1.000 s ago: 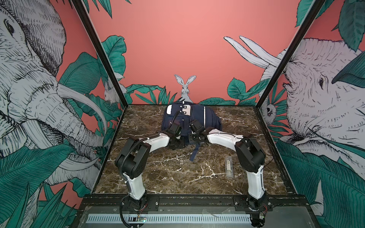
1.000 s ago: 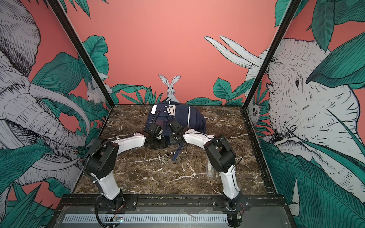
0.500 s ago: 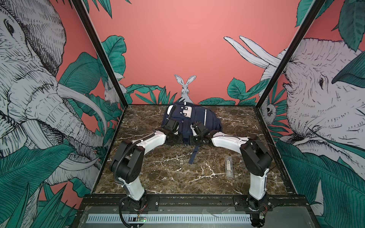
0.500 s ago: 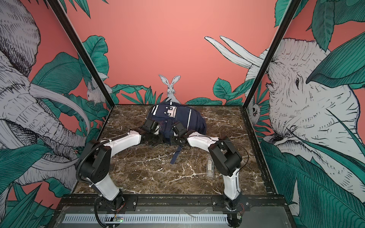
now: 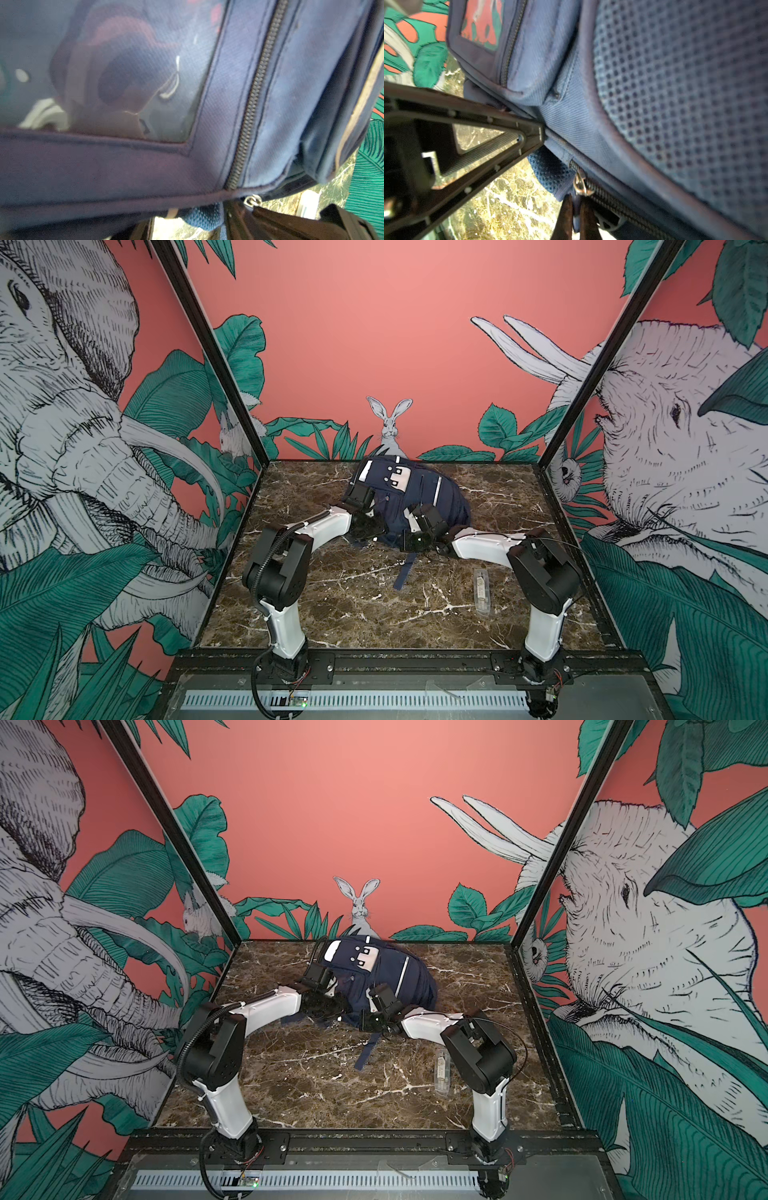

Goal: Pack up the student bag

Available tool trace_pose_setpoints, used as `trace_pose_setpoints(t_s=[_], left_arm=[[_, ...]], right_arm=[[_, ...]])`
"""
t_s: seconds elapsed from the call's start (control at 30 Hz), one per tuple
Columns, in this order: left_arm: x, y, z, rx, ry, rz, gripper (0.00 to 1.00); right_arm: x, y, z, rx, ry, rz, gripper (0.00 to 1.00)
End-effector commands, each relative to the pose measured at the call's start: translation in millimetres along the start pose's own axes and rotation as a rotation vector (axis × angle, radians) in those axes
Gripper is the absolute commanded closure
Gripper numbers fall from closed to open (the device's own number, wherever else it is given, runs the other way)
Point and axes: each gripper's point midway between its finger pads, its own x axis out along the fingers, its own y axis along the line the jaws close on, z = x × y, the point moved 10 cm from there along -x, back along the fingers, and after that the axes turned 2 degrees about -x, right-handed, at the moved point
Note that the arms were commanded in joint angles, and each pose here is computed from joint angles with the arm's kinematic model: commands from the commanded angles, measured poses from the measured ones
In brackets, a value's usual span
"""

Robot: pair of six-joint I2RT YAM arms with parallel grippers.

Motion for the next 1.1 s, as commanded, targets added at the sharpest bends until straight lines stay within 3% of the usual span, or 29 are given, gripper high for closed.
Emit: trace_pose_setpoints(t_s=[0.0,0.23,1.07], left_arm=[[11,2,9,-0.019,-0.031,0.023,0.5],[14,10,5,-0.03,-0.002,0.106,0.52],[15,26,0,-0.081,0.026,0.145,0.51]], right_arm=[[-4,17,-10,0.002,0.054,0.147,1.0],[-5,11,-15,0.003,0.053,0.133,1.0],[-16,-31,-24,0.051,0.072,0.038,1.0]])
